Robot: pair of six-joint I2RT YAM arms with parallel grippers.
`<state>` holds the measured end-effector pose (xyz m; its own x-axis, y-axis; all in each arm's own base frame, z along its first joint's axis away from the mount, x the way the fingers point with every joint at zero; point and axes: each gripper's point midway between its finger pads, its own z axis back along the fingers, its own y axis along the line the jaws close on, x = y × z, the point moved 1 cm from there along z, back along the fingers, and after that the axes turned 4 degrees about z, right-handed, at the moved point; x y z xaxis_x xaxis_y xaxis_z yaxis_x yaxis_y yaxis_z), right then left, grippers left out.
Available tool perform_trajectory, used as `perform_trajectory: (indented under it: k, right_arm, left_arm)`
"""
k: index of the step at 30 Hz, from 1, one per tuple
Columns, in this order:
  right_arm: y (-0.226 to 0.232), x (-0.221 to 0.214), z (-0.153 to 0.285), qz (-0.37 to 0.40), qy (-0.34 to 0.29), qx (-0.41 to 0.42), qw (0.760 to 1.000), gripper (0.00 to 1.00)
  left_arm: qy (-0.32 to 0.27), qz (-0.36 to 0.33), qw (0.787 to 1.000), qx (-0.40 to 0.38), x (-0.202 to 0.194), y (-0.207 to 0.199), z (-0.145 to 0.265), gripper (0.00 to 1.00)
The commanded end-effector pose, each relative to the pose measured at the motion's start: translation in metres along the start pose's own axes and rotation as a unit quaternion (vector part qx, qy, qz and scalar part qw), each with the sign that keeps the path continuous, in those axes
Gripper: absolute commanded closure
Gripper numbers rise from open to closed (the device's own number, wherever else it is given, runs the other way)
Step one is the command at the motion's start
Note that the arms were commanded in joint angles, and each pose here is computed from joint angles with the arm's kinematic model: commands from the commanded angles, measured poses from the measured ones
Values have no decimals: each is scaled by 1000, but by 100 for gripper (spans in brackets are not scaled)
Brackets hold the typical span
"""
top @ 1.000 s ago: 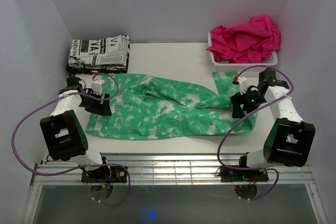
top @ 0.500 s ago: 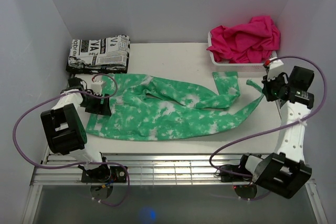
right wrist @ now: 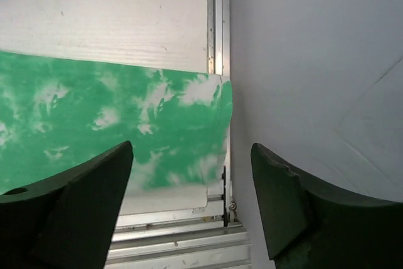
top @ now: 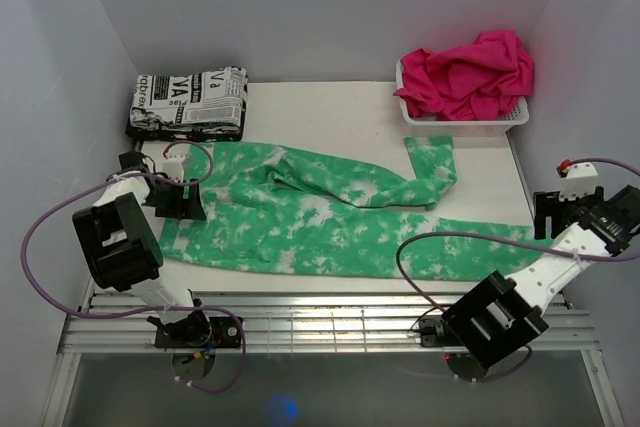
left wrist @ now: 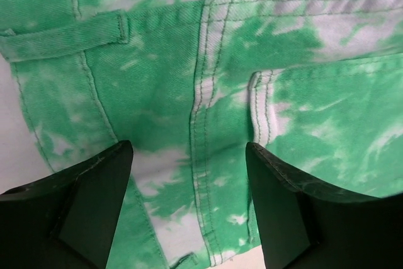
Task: Fold and stack the trousers
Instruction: Flatten the trousers out
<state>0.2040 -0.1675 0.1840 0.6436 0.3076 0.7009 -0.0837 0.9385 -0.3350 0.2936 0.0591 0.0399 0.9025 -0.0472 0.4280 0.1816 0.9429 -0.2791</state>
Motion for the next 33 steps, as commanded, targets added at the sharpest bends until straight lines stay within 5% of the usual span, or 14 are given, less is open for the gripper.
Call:
perform_trajectory:
  k: [1, 5, 13, 21, 33]
  right_arm:
    - [-23, 2, 0, -5, 7, 21, 1000, 17]
    - [-16, 25, -6, -9, -24, 106, 994, 11]
    - [63, 77, -44, -38, -38, 267, 962, 32]
    - [68, 116, -112, -194, -63, 240, 949, 23]
    - [133, 99, -182, -369, -80, 234, 896, 23]
  left_arm:
    - [-30, -5, 999, -42, 14, -8, 15, 15]
    - [-55, -1, 996, -69, 31, -19, 26, 15]
    - [-49, 14, 998, -27, 43, 4, 24, 16]
    - [-40, 23, 999, -28, 34, 5, 18, 16]
    - [-41, 44, 998, -20, 34, 9, 14, 16]
